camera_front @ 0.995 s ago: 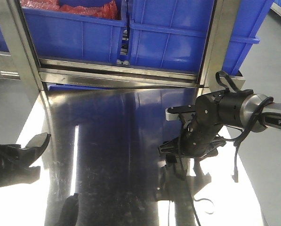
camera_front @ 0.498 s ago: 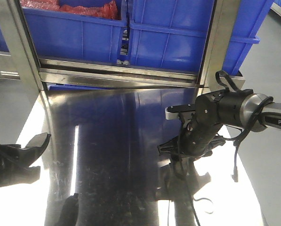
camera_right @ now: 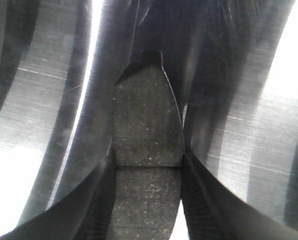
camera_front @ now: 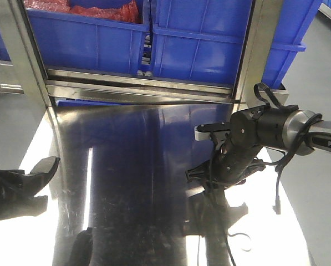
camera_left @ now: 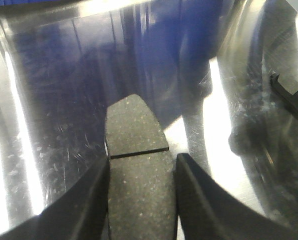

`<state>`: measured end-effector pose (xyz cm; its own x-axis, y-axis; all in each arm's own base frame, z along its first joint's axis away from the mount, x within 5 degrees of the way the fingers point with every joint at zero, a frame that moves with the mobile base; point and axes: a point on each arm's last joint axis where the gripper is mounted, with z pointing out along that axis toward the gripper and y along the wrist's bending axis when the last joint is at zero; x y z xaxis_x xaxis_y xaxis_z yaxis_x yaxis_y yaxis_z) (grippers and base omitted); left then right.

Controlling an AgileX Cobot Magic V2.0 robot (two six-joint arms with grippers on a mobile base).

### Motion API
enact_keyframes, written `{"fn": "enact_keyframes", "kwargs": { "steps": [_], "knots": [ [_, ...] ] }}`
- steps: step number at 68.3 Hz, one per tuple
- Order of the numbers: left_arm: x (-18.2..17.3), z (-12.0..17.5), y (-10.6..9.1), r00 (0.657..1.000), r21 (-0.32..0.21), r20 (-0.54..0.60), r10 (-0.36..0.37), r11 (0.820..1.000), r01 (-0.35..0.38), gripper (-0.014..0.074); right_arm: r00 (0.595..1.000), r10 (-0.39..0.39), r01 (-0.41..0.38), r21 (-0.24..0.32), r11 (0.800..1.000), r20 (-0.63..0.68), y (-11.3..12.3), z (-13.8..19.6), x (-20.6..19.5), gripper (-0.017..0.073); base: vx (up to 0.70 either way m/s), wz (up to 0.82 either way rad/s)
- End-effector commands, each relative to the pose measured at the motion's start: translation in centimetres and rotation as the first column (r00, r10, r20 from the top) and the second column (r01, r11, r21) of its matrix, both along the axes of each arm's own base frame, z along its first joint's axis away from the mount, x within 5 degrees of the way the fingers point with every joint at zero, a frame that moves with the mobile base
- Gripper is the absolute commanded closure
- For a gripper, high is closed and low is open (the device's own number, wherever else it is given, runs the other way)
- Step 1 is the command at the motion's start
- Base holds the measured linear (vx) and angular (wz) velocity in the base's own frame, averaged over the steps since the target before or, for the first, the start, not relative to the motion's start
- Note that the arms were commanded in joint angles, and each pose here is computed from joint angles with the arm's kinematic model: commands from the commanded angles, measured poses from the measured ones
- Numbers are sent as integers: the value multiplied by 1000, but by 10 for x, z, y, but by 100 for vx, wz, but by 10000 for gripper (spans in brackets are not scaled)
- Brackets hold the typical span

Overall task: Move and align brake pads A on conveyor
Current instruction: 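Lift the brake pad with the right gripper and retract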

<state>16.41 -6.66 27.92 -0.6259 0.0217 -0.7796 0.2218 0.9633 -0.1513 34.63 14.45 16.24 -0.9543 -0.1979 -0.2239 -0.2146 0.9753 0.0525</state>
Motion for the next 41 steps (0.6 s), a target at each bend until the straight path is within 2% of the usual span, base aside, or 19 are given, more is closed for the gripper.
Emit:
{"fn": "enact_keyframes", "kwargs": {
  "steps": [1,29,41],
  "knots": [
    [3,16,-3,994,-41,104,-12,999,17,454,993,8,-13,40,999,122,1,34,3,569,0,0],
    [3,16,-3,994,-41,104,-12,999,17,454,983,21,-32,57,998,181,-1,58,-2,569,0,0],
    [3,16,-3,994,-41,104,-12,999,17,454,958,22,-50,91,995,284,-6,71,-16,569,0,0]
  ]
}}
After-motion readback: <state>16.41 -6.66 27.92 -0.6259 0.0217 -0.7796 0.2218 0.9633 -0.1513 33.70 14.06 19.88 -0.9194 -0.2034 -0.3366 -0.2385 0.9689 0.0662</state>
